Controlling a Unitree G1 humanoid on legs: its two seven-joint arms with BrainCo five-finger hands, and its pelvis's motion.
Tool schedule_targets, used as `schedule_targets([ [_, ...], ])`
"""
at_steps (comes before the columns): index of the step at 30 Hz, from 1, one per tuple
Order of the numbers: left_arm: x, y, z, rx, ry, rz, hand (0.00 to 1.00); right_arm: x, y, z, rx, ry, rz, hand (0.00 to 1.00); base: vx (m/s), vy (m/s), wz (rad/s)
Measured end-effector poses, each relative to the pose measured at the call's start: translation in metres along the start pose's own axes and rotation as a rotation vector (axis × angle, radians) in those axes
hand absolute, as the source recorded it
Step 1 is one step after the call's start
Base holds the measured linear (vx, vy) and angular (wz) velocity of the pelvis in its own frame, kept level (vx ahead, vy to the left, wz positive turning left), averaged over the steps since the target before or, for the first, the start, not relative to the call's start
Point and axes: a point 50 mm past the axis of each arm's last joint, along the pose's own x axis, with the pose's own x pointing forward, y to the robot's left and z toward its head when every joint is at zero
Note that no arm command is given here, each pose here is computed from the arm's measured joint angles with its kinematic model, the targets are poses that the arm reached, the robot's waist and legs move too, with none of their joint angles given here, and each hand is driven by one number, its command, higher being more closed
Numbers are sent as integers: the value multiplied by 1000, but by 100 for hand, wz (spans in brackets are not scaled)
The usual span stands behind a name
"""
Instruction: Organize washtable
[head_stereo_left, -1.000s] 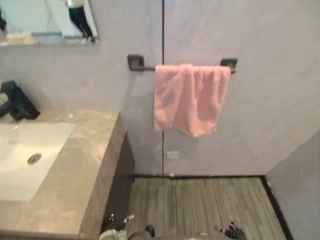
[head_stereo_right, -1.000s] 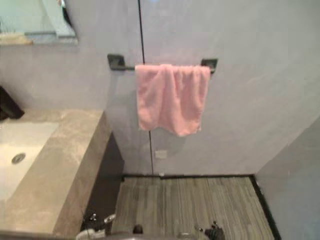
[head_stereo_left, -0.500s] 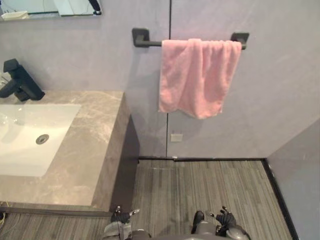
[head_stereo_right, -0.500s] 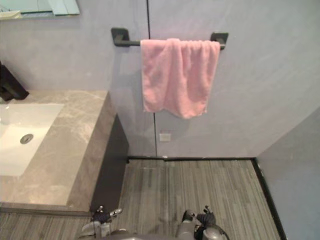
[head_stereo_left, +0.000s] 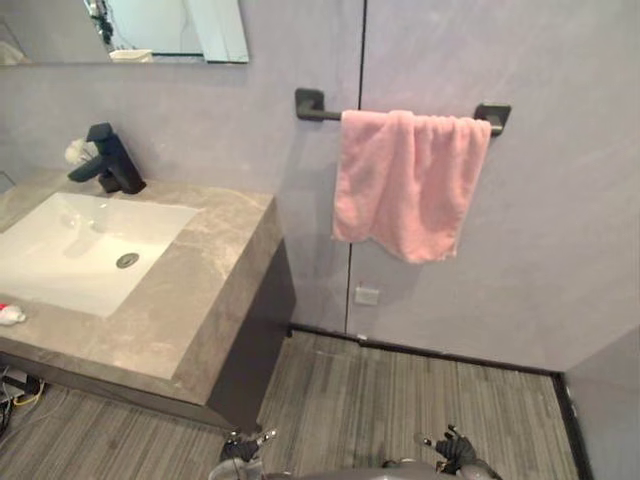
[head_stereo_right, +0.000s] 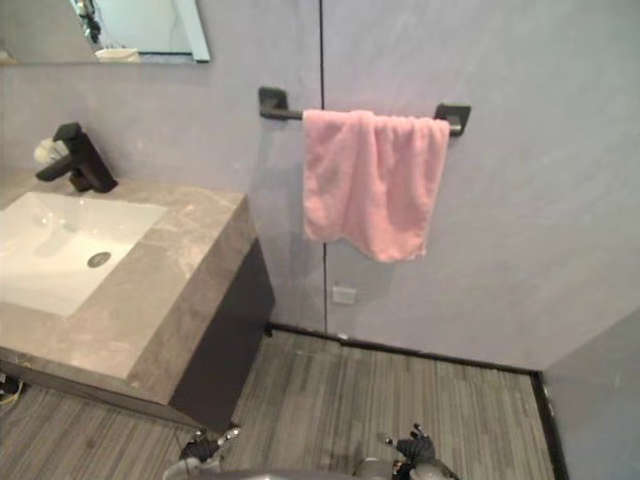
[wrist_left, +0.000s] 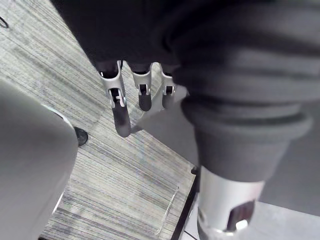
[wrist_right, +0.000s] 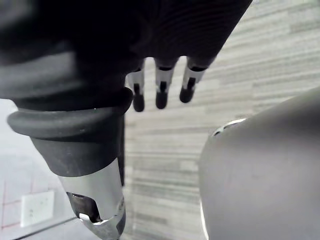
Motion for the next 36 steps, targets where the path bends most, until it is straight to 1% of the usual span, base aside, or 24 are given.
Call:
schedule_targets([
  [6, 0, 2, -1, 2, 6, 3, 0, 0, 1, 1, -5, -3, 3, 0, 65, 38, 35],
  [10, 3, 8, 10, -9, -27, 17, 0, 2, 8, 9, -25, -24, 25, 0, -43, -45, 118],
  [12, 4, 6, 20, -21, -59, 13, 0, 3, 12, 15, -17, -32, 30, 0, -126, -57, 139],
  [15, 4, 2, 20, -23, -55, 0, 0, 5, 14, 28, -1, -70, 16, 0, -111, 42, 108],
  [18, 3, 2, 16, 8, -47, -8, 0, 3, 13, 28, 42, -72, 2, 0, -175, 127, 104],
  [19, 3, -4, 16, 12, -44, -25, 0, 3, 9, 28, 65, -74, -17, 0, -163, 215, 88],
  [20, 3, -4, 16, 12, -42, -25, 0, 4, 6, 28, 74, -72, -28, 0, -176, 235, 57],
  [22, 4, 9, 18, 35, -49, 3, 0, 1, 17, 20, 103, -33, -12, 0, -94, 135, 31],
  [25, 5, 8, 14, 100, -30, -11, 0, 1, 15, 18, 71, -29, -22, 0, -87, 131, 30],
  [28, 5, 8, 12, 120, -23, -15, 0, 1, 10, 14, 63, -17, -35, 0, -86, 41, 92],
  [31, 5, 8, 12, 98, -21, -11, 0, 1, 7, 6, 68, 12, -46, 0, -18, -117, 138],
  [36, 6, 15, 11, 24, -11, 25, 0, 0, 19, -1, 51, 53, -10, 0, -50, -214, 79],
])
